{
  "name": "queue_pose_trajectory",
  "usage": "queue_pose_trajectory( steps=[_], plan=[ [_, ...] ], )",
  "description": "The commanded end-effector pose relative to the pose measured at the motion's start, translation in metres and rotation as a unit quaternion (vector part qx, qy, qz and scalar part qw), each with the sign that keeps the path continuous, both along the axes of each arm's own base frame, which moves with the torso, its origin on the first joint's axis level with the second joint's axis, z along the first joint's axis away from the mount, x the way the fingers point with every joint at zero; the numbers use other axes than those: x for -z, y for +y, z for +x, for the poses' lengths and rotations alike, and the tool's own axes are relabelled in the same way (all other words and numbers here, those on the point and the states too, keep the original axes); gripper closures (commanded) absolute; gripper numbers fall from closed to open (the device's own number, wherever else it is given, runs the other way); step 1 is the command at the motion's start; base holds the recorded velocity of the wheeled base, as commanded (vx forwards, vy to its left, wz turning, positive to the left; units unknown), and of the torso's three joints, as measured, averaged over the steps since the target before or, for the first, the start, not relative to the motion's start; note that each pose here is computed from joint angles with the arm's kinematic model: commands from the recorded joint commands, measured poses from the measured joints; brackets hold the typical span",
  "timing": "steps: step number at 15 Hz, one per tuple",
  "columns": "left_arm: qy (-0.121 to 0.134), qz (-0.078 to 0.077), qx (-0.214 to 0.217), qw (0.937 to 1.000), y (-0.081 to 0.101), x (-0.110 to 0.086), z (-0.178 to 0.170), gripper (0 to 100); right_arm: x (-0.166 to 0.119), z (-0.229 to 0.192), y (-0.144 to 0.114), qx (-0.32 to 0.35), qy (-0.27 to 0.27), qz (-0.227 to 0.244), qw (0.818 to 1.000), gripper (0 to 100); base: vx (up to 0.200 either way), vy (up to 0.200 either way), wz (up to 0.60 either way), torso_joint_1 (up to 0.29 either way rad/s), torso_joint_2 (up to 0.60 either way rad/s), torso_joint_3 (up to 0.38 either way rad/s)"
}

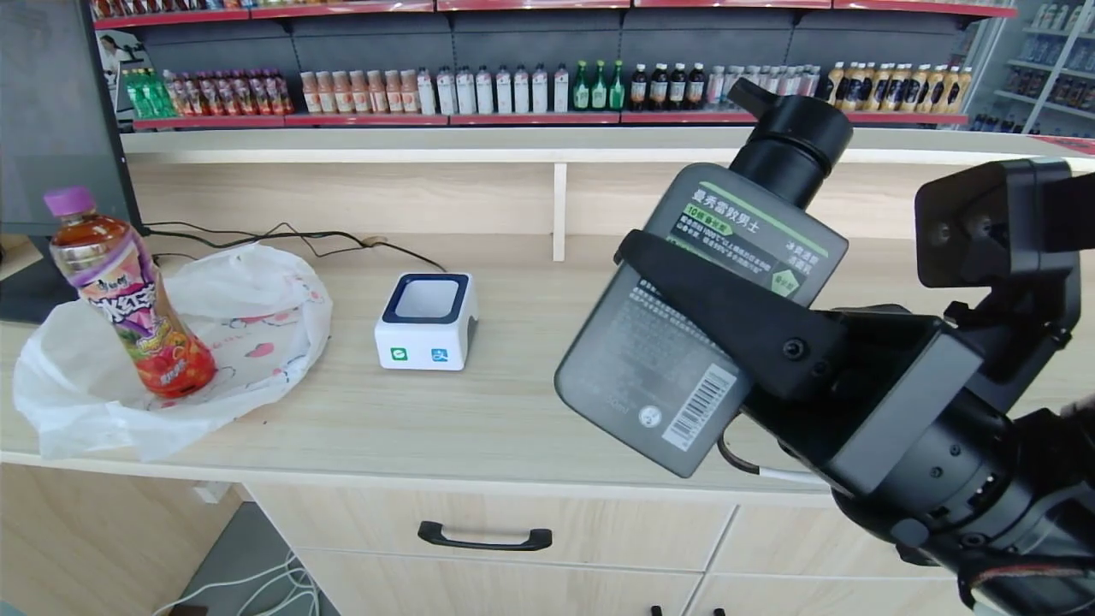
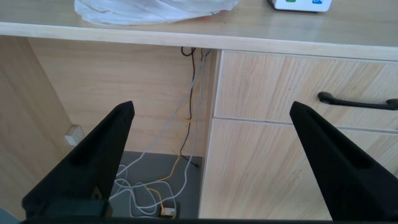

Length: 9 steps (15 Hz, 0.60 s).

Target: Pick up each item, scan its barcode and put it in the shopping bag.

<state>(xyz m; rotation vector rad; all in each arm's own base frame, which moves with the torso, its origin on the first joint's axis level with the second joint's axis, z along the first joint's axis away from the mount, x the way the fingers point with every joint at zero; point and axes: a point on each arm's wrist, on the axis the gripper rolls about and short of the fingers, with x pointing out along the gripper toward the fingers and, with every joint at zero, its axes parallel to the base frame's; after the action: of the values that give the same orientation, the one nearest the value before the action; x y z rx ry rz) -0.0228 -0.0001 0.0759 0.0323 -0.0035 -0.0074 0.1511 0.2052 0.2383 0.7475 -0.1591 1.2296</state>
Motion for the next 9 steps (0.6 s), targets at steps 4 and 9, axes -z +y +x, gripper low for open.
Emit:
queue_pose_trajectory(
  steps=[4,9],
  plan=[
    [-0.001,0.0,0.0,1.0,0.0,0.0,0.0,0,0.001,0.015,-0.008,0.095,-0.099,-0.05,0.989,100,0.0,0.0,0.0,0.0,0.0,0.0],
    [-0.001,0.0,0.0,1.0,0.0,0.0,0.0,0,0.029,0.031,-0.026,0.266,-0.128,-0.152,0.943,100,0.0,0.0,0.0,0.0,0.0,0.0]
  ],
)
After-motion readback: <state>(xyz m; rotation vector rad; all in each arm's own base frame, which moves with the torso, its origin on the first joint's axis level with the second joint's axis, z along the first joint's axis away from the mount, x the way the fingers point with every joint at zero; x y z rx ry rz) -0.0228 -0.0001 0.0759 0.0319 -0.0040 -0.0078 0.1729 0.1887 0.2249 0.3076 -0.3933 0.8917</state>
